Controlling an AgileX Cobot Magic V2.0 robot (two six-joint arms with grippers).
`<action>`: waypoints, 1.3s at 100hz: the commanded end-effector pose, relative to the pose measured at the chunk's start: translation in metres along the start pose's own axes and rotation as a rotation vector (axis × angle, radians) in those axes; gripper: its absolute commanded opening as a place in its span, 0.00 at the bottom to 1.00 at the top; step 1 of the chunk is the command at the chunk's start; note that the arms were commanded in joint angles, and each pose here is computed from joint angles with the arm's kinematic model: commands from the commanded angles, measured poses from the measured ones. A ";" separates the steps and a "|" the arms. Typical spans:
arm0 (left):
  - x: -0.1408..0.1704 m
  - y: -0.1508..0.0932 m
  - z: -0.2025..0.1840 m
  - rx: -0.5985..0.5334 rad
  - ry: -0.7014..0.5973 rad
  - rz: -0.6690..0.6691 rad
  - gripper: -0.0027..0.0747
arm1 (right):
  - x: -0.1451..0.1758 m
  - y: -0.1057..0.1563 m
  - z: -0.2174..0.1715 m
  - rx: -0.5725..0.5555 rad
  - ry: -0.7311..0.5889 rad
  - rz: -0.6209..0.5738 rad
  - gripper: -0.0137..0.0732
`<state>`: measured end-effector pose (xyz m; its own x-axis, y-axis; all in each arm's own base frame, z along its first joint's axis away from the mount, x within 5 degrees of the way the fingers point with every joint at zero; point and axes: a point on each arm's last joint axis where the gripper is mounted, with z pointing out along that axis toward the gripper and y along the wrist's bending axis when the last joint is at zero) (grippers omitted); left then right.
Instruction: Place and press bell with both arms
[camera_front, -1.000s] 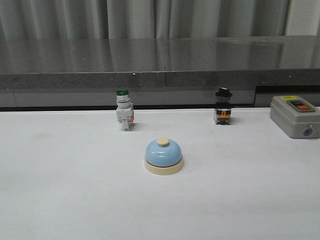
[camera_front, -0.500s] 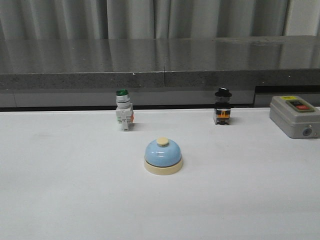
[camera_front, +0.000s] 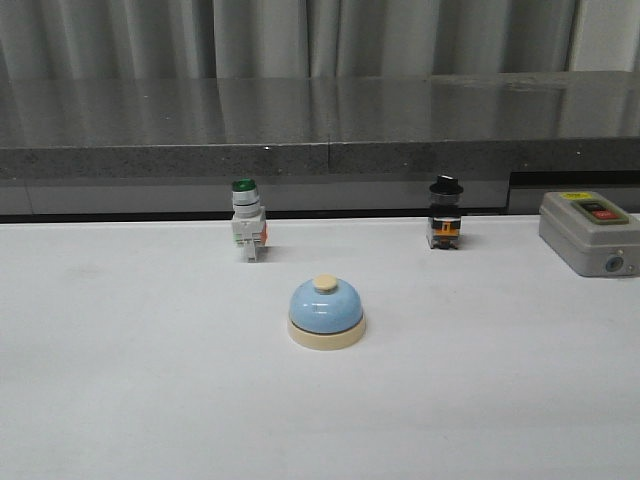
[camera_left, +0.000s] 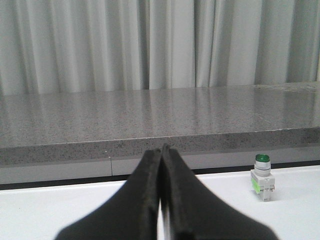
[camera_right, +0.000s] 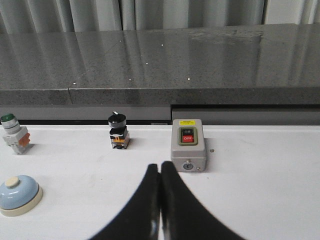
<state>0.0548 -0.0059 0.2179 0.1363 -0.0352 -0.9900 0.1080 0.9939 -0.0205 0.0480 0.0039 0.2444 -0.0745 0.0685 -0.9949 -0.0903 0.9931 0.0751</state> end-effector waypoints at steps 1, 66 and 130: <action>0.006 0.000 -0.002 0.008 -0.064 -0.009 0.01 | -0.003 0.000 -0.001 -0.004 -0.113 -0.006 0.09; 0.006 0.000 -0.002 0.008 -0.064 -0.009 0.01 | 0.033 -0.004 0.008 0.026 -0.176 0.033 0.09; 0.006 0.000 -0.002 0.008 -0.064 -0.009 0.01 | 0.033 -0.004 0.008 0.026 -0.176 0.033 0.09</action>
<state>0.0548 -0.0059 0.2179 0.1363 -0.0352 -0.9900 0.1080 0.9939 -0.0205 0.0567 0.0031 0.1974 -0.0194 0.1118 -0.9935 -0.0549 0.9921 0.1127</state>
